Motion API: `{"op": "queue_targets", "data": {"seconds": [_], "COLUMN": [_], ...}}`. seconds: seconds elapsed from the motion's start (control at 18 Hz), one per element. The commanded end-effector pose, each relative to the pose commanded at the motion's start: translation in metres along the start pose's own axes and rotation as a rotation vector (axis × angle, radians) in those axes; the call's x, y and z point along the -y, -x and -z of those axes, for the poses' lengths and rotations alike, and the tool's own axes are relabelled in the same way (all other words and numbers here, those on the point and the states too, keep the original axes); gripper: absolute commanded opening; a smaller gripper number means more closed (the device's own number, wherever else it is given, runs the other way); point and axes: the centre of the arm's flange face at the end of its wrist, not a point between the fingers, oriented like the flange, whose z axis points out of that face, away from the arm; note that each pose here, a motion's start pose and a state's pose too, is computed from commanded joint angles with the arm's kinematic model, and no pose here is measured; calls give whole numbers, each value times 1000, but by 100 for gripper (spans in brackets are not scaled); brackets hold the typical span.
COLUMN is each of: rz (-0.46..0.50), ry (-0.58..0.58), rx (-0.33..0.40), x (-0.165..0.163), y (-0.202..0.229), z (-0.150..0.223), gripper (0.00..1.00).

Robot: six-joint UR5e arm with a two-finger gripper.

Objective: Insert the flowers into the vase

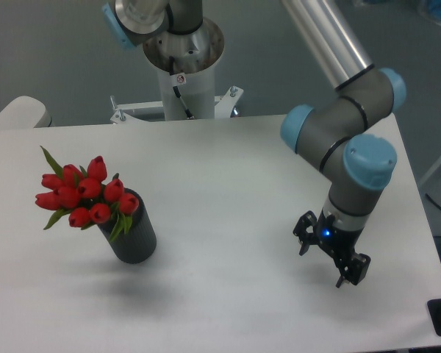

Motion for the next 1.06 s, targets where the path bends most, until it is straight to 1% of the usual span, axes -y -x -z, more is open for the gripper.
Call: {"op": "queue_targets", "data": {"seconds": [0.06, 0.17, 0.28, 0.39, 0.67, 1.06], "rz": [4, 6, 16, 7, -37, -76], "ry": [4, 5, 8, 26, 85, 89], "rx": [-26, -44, -41, -39, -36, -38], "x": [-1, 0, 0, -2, 2, 9], "y": [3, 8, 13, 12, 12, 9], "z": [-7, -3, -6, -5, -6, -8], "gripper": [100, 100, 100, 100, 100, 100]}}
